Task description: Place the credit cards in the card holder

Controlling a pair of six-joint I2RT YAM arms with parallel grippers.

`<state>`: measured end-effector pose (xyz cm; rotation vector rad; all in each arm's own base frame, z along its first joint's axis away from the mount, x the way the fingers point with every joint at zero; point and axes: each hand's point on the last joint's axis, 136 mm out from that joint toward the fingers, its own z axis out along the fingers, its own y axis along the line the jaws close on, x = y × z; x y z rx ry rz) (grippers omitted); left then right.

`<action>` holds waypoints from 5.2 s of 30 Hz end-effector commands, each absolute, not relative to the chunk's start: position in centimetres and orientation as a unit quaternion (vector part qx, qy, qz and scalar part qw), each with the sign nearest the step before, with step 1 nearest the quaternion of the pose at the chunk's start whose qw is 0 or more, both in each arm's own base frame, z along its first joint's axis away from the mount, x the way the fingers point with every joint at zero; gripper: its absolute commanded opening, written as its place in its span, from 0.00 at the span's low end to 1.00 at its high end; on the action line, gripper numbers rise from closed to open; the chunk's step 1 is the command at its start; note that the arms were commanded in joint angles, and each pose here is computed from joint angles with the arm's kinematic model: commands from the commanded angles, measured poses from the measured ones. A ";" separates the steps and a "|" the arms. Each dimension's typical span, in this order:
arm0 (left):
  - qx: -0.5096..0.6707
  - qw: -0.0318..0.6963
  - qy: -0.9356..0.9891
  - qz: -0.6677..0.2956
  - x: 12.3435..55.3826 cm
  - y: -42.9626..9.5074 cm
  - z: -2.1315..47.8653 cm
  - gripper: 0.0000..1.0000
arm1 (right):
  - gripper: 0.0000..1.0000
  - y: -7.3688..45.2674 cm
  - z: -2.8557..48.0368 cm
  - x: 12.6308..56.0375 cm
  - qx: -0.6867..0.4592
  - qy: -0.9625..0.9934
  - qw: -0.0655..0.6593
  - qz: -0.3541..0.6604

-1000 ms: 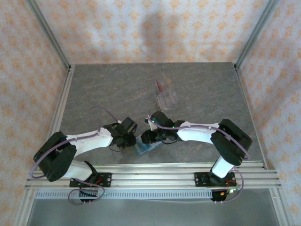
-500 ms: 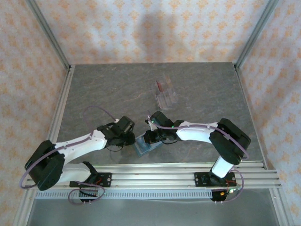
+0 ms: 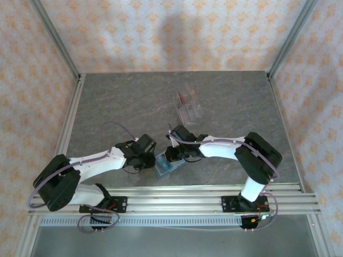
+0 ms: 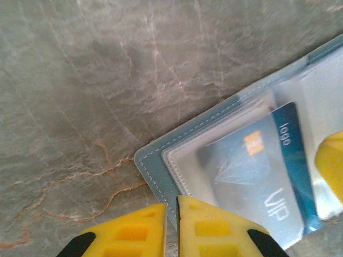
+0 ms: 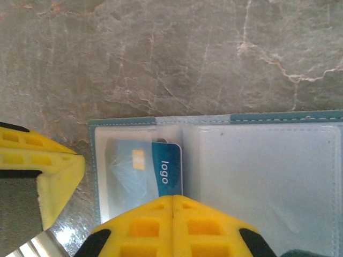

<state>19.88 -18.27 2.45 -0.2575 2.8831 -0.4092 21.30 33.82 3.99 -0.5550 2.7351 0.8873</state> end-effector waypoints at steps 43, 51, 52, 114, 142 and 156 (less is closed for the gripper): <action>-0.071 0.111 0.988 -0.080 21.6 -19.7 0.8 0.11 | 0.00 28.5 2.8 24.9 -0.094 0.961 0.162 0.205; -0.056 0.119 0.989 -0.072 23.5 -20.9 1.6 0.11 | 0.00 25.4 2.2 23.7 -0.034 0.963 0.179 0.201; -0.055 0.119 0.989 -0.073 23.7 -21.2 1.6 0.10 | 0.00 25.1 2.2 23.5 -0.027 0.962 0.182 0.203; -0.062 0.094 0.991 -0.074 22.6 -21.3 -0.8 0.08 | 0.23 23.2 -0.9 21.2 -0.125 0.975 0.179 0.042; -0.068 0.094 0.990 -0.078 21.9 -21.1 -1.0 0.07 | 0.00 29.4 6.9 22.3 -0.142 0.948 0.213 0.188; -0.070 0.100 0.989 -0.084 21.7 -21.1 -0.5 0.08 | 0.18 34.9 7.7 22.0 -0.123 0.927 0.172 0.308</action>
